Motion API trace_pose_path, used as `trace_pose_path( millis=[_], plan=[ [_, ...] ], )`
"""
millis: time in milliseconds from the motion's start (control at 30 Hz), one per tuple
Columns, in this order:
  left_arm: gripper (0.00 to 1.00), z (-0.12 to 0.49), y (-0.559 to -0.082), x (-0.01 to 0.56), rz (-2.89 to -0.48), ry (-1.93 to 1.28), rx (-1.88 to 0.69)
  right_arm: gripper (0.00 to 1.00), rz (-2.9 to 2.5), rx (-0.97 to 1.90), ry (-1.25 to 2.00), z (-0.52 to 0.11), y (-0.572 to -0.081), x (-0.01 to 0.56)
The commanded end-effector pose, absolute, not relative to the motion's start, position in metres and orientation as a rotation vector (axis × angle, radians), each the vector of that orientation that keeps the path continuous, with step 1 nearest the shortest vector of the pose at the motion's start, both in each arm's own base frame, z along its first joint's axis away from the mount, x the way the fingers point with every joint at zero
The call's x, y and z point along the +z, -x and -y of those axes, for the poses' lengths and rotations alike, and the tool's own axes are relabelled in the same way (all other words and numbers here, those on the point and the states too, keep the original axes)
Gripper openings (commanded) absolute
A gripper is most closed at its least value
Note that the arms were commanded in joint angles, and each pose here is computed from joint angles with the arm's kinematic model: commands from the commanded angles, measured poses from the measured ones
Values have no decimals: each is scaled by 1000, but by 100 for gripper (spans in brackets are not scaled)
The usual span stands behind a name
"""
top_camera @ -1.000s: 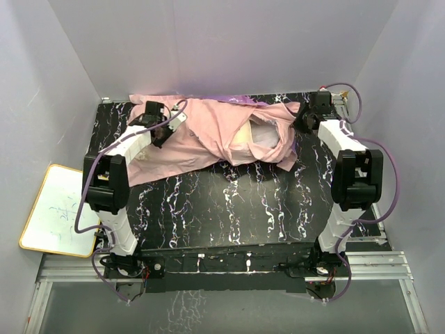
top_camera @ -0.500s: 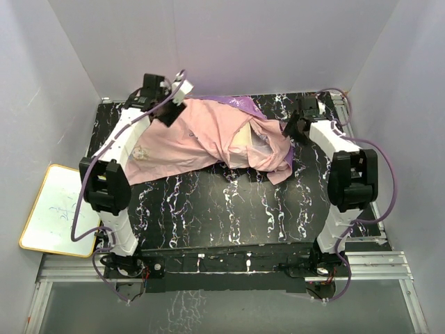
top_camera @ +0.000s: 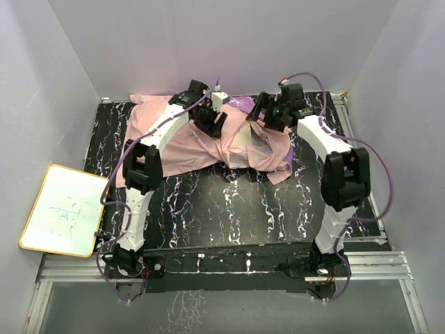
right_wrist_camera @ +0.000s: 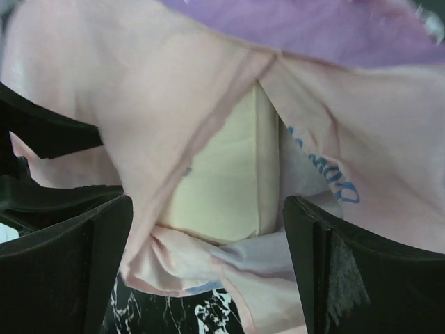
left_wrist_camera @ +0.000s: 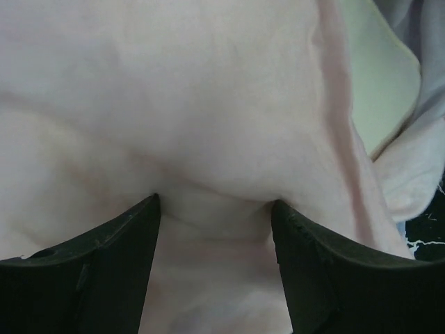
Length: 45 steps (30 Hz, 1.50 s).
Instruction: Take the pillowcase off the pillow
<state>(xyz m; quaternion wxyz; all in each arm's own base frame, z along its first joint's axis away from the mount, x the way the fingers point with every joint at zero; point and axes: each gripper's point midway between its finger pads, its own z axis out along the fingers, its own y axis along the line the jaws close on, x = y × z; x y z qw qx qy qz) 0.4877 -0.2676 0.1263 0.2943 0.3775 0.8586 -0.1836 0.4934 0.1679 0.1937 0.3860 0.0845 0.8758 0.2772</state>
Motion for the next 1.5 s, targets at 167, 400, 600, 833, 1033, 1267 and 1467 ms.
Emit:
trace_pose_path(
  millis=[167, 400, 600, 833, 1033, 1267, 1467],
  plan=[
    [60, 317, -462, 125, -2298, -957, -674, 97, -2413, 964, -199, -201, -481, 101],
    [20, 293, -463, 115, -2292, -970, -514, 98, -2363, 1239, -163, -230, -481, 90],
    [4, 285, -452, 115, -2296, -984, -513, 95, -2179, 1481, -63, -265, -486, 134],
    [0, 279, -454, 138, -2315, -932, -593, 30, -2080, 1595, -56, -273, -486, 163],
    [5, 238, -490, 217, -2212, -742, -590, 8, -1993, 1481, 27, -260, -484, 219],
    [57, 204, -501, 283, -2052, -754, -460, 8, -1900, 1261, 264, -270, -458, 287],
    [64, 212, -506, 312, -1950, -745, -487, 8, -1848, 1138, 454, -299, -418, 316]
  ],
)
